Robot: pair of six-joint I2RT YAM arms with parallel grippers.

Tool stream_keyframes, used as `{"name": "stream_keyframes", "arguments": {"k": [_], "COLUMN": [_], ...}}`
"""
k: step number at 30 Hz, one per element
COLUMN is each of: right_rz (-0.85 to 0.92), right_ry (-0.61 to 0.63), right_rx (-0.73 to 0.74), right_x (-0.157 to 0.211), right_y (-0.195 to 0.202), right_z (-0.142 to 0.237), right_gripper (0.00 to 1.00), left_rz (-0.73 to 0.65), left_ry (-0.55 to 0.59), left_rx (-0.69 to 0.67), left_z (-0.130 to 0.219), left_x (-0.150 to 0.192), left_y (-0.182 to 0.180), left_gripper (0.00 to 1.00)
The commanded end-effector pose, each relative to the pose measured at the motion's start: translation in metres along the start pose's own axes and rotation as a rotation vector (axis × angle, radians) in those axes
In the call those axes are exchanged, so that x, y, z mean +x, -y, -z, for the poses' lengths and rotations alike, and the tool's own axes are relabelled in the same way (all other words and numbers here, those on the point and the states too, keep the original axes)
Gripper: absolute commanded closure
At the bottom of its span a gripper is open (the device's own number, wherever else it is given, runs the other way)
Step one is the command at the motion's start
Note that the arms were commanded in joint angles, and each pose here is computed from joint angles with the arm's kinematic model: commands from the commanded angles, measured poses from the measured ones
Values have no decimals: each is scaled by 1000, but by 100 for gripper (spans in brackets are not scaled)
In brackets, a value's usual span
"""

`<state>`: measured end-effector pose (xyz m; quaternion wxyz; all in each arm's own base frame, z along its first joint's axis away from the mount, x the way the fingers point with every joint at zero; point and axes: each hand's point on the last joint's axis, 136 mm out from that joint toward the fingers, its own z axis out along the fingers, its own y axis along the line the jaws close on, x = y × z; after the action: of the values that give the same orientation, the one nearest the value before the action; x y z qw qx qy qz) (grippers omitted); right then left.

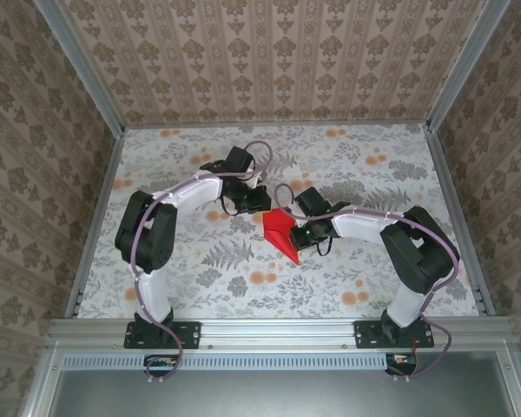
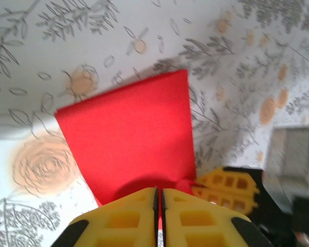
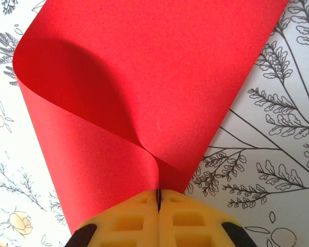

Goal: Fold a paper plane with a square sheet of paper (fold left side to right side)
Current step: Third fold the triangle at the center of the table.

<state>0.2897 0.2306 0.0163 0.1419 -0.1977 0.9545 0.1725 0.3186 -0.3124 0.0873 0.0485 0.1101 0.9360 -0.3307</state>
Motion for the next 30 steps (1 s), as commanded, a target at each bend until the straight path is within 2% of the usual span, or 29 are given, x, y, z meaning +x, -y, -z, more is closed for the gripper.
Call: {"name": "stream_keyframes", "arguments": {"k": [1, 8, 30], "right_rz": [11, 13, 20], "right_ry": [-101, -107, -122], "right_rx": [32, 38, 50], "right_x": [24, 25, 28], "right_y": [6, 6, 9], "right_z": [-10, -10, -10], "right_gripper": [100, 100, 100], "left_rz": [15, 12, 76], "left_ry": [-66, -114, -189], "left_rx": [74, 143, -36], "left_z": [-12, -30, -59], "left_x": [30, 53, 82], "left_y": [9, 27, -25], "left_gripper": [90, 91, 93]}}
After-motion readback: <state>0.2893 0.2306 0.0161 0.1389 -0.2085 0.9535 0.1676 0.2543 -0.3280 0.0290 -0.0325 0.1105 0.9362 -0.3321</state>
